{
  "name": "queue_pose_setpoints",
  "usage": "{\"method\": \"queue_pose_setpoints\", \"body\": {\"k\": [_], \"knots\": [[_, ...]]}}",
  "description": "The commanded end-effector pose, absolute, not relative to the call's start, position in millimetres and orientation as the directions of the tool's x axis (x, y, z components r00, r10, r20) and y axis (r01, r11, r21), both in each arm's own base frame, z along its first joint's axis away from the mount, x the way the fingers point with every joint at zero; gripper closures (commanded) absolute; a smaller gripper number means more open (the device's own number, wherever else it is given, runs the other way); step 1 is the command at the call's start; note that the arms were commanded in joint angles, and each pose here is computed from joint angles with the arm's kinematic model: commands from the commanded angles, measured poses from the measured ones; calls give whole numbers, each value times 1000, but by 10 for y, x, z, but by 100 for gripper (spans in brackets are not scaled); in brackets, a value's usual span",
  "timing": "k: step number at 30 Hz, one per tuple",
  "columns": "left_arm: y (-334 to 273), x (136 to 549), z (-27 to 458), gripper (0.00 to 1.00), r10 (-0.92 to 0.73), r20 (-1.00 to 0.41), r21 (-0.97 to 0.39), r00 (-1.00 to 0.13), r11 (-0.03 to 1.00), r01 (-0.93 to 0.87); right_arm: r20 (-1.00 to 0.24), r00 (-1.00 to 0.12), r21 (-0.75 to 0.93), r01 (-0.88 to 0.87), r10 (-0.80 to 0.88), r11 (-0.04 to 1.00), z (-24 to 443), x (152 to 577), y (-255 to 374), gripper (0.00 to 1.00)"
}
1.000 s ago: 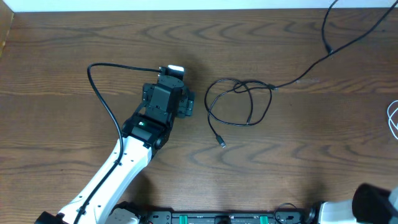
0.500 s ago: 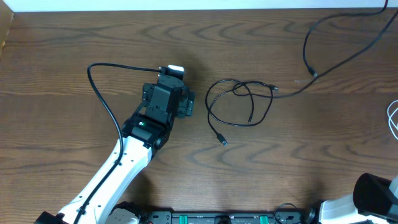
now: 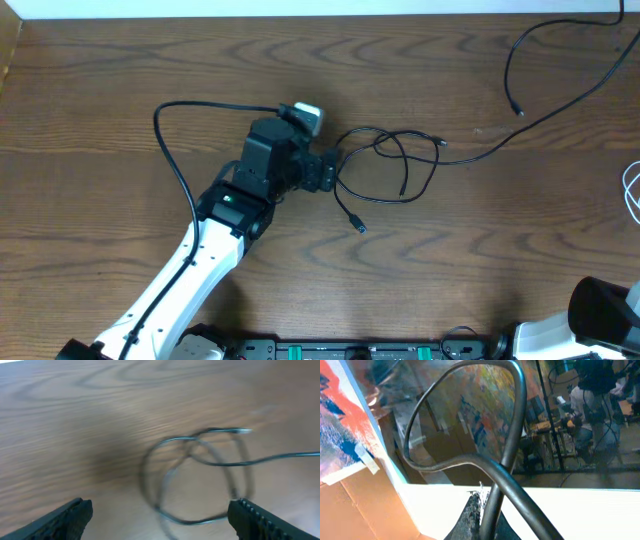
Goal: Untangle cables
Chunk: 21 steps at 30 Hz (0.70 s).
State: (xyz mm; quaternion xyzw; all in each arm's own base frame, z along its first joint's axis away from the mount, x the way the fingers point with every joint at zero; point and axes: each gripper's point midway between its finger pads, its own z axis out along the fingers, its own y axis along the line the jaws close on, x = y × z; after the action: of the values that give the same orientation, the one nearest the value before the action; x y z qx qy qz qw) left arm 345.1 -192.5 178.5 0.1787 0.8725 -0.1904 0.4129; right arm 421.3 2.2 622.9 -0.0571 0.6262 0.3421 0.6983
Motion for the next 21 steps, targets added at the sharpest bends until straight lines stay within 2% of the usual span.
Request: {"method": "queue_pose_setpoints", "body": {"k": [1, 4, 8, 12, 15, 21], "knots": [[-2244, 3356, 1763, 9, 173, -779, -288, -603, 755, 589, -925, 8, 311, -556, 379, 771, 6286, 4150, 40, 99], [-2441, 3257, 1752, 9, 247, -801, -277, -545, 655, 703, -928, -2, 308, -570, 373, 762, 6275, 4134, 69, 99], [-2669, 3069, 1667, 0, 398, -835, -156, -379, 490, 858, -930, -8, 306, -572, 368, 761, 6257, 4134, 77, 99], [-2833, 2989, 1499, 0, 565, -822, 117, -75, 297, 948, -932, -21, 304, -589, 362, 749, 6244, 4113, 112, 99], [-2952, 3096, 1485, 0, 578, -816, 218, 18, 279, 935, -935, -23, 296, -599, 353, 744, 6238, 4100, 132, 99], [-3192, 3265, 1457, 0, 531, -841, 286, 103, 274, 918, -942, -34, 281, -624, 333, 730, 6217, 4068, 186, 99]]}}
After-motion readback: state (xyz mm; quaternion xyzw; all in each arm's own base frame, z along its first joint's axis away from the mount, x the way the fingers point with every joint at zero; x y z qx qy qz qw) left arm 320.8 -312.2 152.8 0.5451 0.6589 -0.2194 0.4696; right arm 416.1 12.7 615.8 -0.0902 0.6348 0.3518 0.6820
